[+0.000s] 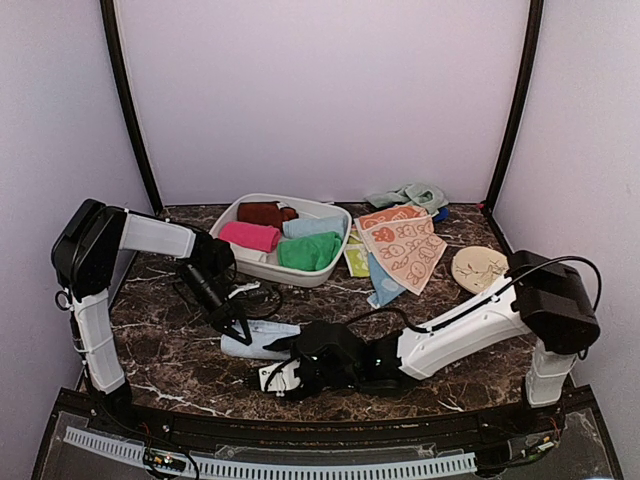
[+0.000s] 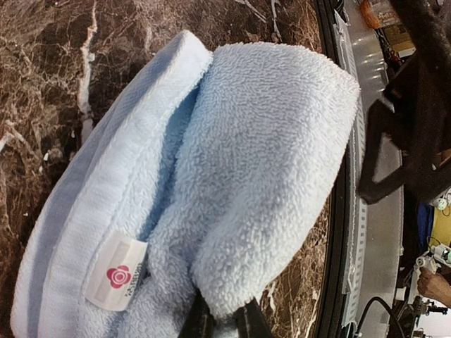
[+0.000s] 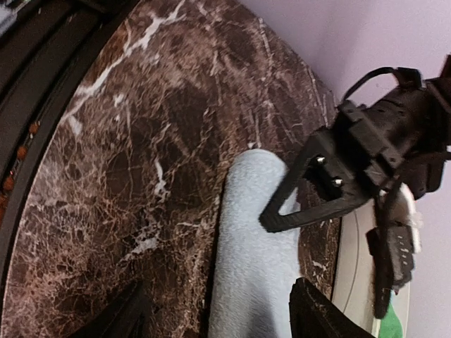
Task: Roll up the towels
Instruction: Roll the towel at the center of the board.
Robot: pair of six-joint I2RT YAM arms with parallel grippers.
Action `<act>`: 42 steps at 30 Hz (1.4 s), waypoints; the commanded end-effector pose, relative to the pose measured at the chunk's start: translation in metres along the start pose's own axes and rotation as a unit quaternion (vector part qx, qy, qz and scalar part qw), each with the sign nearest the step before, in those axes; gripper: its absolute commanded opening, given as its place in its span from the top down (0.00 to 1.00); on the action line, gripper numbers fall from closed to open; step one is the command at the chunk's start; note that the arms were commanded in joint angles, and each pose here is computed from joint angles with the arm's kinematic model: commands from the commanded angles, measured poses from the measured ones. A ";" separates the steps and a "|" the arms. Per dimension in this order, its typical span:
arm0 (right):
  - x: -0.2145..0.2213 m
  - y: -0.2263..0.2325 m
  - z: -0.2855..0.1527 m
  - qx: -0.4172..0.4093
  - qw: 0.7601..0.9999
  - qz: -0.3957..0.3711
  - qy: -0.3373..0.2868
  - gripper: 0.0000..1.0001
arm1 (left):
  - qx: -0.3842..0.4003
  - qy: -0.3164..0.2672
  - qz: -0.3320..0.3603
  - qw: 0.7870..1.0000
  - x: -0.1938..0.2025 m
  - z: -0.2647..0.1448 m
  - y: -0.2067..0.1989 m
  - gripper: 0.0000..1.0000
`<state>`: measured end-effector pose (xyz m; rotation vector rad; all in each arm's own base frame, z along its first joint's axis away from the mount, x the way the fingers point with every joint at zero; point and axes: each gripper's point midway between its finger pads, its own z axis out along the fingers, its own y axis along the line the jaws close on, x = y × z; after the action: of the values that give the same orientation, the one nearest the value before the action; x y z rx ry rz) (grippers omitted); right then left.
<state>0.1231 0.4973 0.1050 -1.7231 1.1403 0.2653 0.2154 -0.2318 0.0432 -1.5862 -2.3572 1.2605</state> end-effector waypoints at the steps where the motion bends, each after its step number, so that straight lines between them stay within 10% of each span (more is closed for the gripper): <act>1: 0.024 0.020 0.028 -0.035 0.983 -0.172 0.064 0.34 | -0.054 0.084 -0.024 0.995 0.035 0.007 0.022 1.00; 17: 0.091 -0.002 0.089 -0.031 0.985 -0.062 0.156 0.54 | -0.029 0.087 -0.001 0.996 0.037 0.010 0.015 0.97; 24: 0.115 0.015 0.089 -0.113 0.970 0.084 0.198 0.75 | -0.049 0.025 0.039 0.998 0.018 -0.017 0.006 0.68; 29: 0.130 0.032 0.090 -0.173 0.944 0.168 0.224 0.81 | -0.055 -0.055 0.038 0.996 0.002 -0.058 -0.005 0.26; 42: 0.129 0.020 0.098 -0.220 0.911 0.272 0.221 0.71 | -0.110 -0.097 0.038 0.988 0.033 -0.102 -0.024 0.25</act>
<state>0.2237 0.5589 0.0497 -1.7500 1.6792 0.5686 0.2378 -0.1701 0.1121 -1.7731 -2.6314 1.2499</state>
